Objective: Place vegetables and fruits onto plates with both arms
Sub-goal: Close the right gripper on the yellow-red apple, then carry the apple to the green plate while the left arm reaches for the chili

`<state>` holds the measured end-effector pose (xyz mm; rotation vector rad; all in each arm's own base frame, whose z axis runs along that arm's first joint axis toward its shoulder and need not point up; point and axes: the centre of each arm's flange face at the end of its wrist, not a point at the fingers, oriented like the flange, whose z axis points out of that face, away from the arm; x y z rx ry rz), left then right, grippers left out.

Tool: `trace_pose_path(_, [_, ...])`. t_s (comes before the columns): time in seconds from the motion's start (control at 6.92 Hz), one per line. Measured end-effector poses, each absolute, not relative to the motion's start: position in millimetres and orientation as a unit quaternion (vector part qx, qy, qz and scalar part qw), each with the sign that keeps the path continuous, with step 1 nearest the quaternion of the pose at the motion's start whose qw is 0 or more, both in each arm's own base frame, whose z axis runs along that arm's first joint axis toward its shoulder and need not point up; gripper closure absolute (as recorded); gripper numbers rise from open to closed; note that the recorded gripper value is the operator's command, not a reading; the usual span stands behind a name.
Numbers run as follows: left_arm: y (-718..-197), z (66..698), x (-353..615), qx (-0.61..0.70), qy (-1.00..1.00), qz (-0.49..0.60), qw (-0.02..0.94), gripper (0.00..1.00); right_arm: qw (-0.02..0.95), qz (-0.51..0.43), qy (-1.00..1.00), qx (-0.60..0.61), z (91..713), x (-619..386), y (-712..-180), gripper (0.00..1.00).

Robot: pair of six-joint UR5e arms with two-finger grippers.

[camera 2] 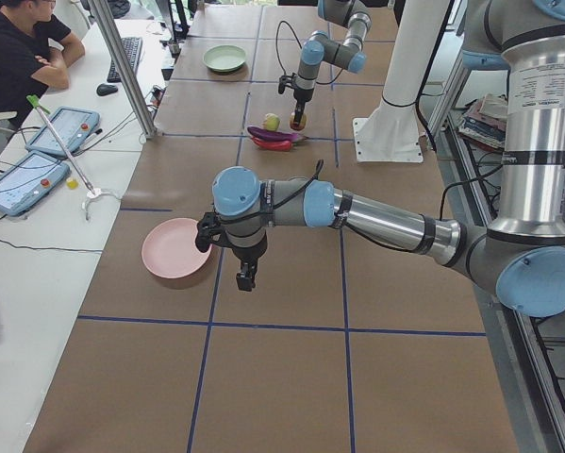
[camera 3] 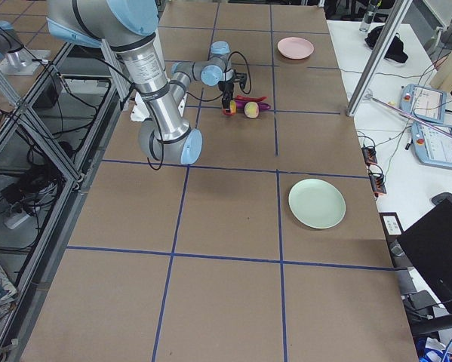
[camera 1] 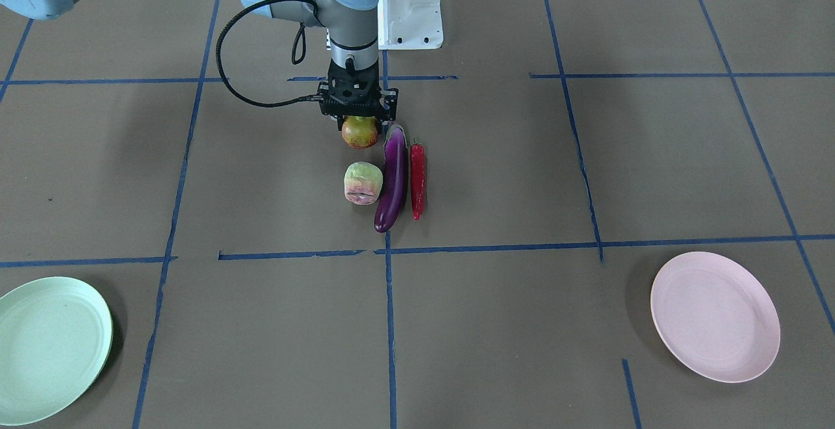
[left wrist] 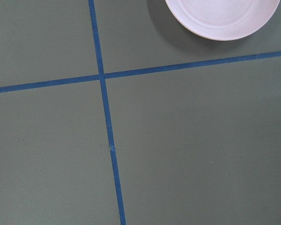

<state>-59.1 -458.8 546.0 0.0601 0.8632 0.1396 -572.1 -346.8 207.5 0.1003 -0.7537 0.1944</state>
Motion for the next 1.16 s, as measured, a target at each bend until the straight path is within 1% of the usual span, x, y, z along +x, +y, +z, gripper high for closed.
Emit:
trace_pose_path(0.29, [-453.1,533.7,-51.6,0.030,0.438,0.059,0.896,0.00,0.929,0.104,-0.352,0.051,193.0,-496.7,-340.0,1.00])
trace_pose_path(0.43, [-457.9,521.6,-31.7,0.030,0.454,0.061,0.888,0.00,0.933,0.104,-0.338,0.064,199.1,-465.6,-358.4,1.00])
trace_pose_path(0.72, [-476.8,484.3,41.7,0.041,0.473,0.089,0.876,0.00,0.950,0.082,-0.290,0.085,246.3,-394.8,-433.9,1.00])
trace_pose_path(1.01, [-500.7,414.8,145.0,0.025,0.495,0.094,0.863,0.00,0.959,0.070,-0.266,0.073,311.0,-333.5,-532.0,1.00])
trace_pose_path(1.16, [-507.6,374.0,201.7,0.018,0.498,0.101,0.861,0.00,0.958,0.071,-0.270,0.067,356.5,-312.1,-581.7,1.00])
